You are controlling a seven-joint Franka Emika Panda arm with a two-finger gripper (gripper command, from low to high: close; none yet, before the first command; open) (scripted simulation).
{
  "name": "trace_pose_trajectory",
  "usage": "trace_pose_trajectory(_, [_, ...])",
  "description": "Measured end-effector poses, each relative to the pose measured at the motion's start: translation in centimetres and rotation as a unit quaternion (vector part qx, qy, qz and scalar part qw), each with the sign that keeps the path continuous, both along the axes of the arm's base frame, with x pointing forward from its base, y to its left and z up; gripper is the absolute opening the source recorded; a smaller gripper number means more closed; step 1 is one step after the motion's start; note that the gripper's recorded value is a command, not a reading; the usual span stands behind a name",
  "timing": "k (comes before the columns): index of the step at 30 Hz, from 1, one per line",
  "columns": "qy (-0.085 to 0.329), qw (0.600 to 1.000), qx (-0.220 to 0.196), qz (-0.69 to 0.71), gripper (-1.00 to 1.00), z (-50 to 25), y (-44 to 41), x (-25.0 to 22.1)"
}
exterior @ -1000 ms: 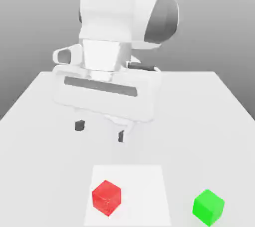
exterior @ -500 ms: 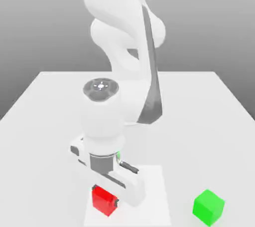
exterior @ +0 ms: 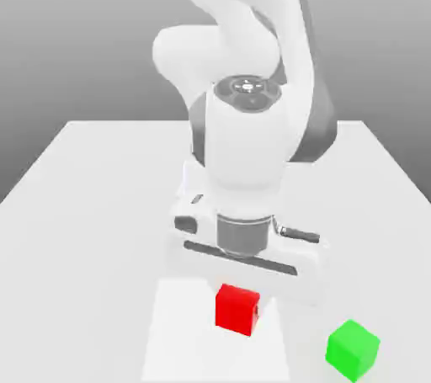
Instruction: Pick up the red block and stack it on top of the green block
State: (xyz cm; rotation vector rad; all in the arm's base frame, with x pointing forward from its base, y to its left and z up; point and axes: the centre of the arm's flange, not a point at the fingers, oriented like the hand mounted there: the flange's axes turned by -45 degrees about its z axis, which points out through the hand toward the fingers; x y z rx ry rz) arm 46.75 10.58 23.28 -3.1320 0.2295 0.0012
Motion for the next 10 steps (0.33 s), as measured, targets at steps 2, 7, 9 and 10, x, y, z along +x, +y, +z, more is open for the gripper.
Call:
trace_pose_trajectory(2, [0.0, 0.997, 0.0, 0.074, -1.0, 0.6, 4.9, -0.3])
trace_pose_trajectory(7, [-0.001, 0.992, 0.0, 0.129, 1.0, -4.5, 8.7, -0.8])
trace_pose_trajectory(9, [-0.001, 0.992, 0.0, 0.129, 1.0, -4.5, 8.7, -0.8])
trace_pose_trajectory(10, [-0.001, 0.992, 0.0, 0.129, 1.0, -4.5, 8.7, -0.8])
